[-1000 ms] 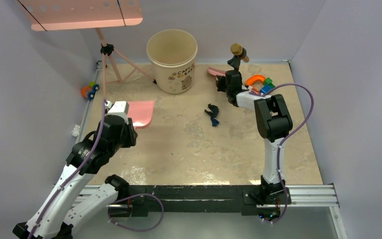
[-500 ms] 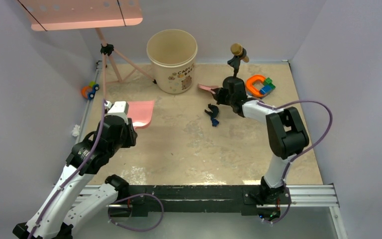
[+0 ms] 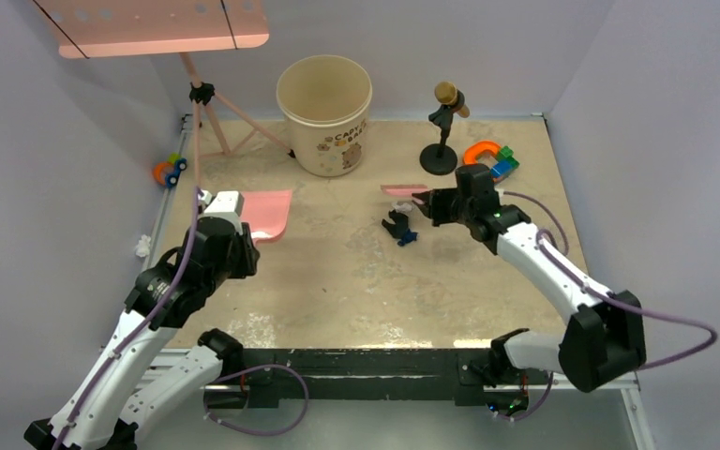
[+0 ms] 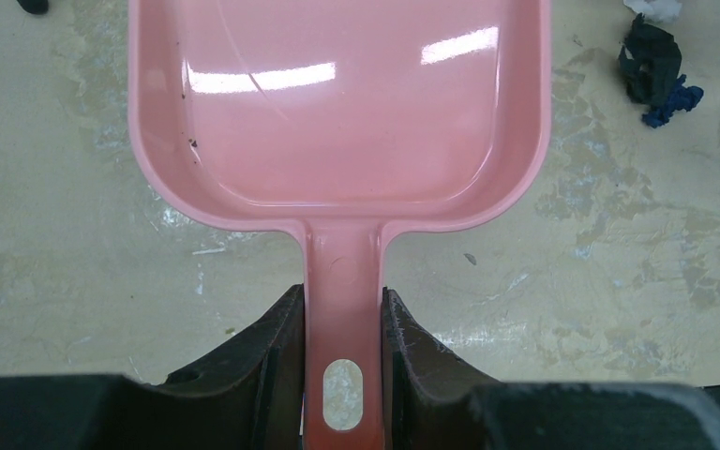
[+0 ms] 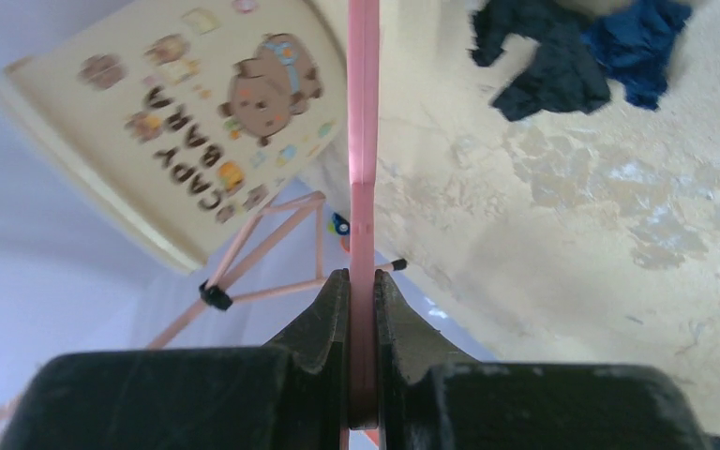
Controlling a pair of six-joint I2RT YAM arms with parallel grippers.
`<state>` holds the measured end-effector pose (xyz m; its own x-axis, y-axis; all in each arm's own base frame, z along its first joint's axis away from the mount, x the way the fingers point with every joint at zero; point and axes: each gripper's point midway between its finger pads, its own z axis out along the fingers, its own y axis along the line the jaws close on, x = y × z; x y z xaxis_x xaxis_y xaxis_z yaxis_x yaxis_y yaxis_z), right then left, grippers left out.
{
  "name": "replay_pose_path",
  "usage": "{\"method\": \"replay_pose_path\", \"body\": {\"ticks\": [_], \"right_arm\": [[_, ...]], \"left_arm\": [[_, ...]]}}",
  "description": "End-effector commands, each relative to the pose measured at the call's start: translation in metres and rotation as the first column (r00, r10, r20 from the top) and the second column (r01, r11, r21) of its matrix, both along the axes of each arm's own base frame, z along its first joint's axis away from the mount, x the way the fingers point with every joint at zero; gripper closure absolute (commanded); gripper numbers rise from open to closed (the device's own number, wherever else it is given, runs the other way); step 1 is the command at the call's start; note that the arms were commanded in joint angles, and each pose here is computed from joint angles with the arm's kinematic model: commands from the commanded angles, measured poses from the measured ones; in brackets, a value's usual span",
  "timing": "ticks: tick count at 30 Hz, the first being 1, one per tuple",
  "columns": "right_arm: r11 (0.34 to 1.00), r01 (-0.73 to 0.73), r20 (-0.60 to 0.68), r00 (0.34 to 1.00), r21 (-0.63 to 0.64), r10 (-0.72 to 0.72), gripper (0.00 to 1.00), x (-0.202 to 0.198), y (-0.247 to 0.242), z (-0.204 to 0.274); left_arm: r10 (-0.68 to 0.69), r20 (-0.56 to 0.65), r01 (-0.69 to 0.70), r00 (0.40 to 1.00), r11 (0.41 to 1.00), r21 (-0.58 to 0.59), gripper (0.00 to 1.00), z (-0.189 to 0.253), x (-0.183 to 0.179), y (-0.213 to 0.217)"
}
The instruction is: Sweep away the paper scraps from the table
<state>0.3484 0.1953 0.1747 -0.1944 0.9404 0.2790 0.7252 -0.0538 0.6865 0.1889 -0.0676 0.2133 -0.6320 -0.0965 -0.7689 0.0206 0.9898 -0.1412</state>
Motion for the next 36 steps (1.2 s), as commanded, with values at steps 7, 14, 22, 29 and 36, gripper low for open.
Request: {"method": "replay_pose_path", "body": {"ticks": [7, 14, 22, 29, 36], "right_arm": [[0.699, -0.212, 0.245, 0.835, -0.683, 0.493, 1.00, 0.029, -0.041, 0.078], [0.127, -0.259, -0.112, 0.739, -0.958, 0.664, 1.00, 0.040, -0.097, 0.082], [-0.394, -0.323, -0.507, 0.457, -0.860, 0.731, 1.00, 0.032, -0.085, 0.054], [-0.790, -0.267, -0.834, 0.183, -0.551, 0.520, 1.00, 0.038, -0.044, 0.019], [-0.945, -0.090, -0.948, -0.032, -0.313, 0.317, 1.00, 0.046, -0.019, -0.015]], "left_arm": [[-0.192, -0.084, 0.186, 0.978, 0.980, -0.074, 1.00, -0.009, 0.005, -0.044], [-0.283, -0.207, 0.279, 0.937, 0.959, -0.046, 1.00, -0.027, -0.008, -0.070], [-0.388, -0.255, 0.390, 0.886, 0.920, -0.046, 1.00, -0.044, -0.017, -0.118], [-0.428, -0.243, 0.427, 0.870, 0.902, -0.063, 1.00, -0.050, -0.013, -0.141], [-0.418, -0.252, 0.421, 0.873, 0.906, -0.046, 1.00, -0.066, -0.010, -0.149]]}}
